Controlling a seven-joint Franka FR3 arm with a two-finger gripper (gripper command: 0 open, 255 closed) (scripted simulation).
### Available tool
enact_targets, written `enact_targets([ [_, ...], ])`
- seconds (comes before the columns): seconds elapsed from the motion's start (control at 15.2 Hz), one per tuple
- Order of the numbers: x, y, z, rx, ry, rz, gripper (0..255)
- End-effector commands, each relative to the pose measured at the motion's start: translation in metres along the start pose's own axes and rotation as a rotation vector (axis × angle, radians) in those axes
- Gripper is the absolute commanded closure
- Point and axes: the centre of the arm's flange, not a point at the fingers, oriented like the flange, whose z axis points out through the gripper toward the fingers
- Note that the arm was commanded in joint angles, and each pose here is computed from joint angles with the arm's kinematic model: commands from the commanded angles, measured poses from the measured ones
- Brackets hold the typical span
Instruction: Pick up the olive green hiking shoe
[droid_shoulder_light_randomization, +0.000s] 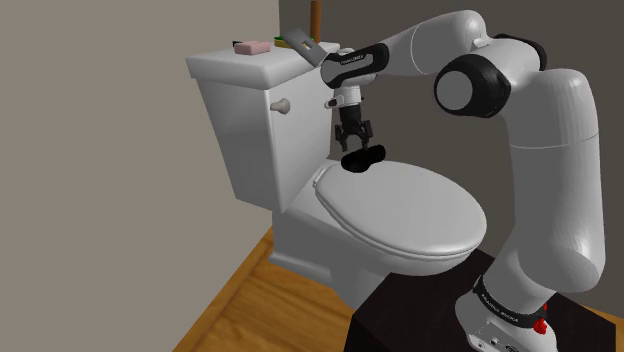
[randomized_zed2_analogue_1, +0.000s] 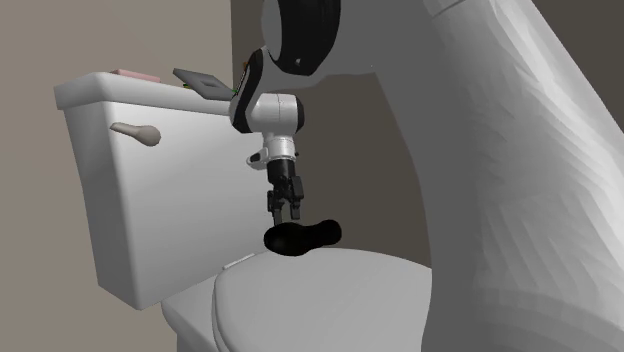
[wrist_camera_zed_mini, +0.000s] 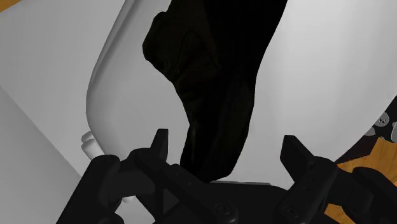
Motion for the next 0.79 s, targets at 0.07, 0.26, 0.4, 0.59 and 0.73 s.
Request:
enact_targets([
  [0.07,0.001,0.009,0.019,0.011,-0.008,-0.023,0],
  [0.26,0.0,0.014,0.031,0.011,-0.008,-0.023,0],
  [0.4,-0.011,0.014,0.03,0.011,-0.007,-0.023,255],
  [0.59,-0.009,0.015,0.03,0.011,-0.007,-0.023,255],
  [0.73,-0.009,0.014,0.03,0.011,-0.007,-0.023,255],
])
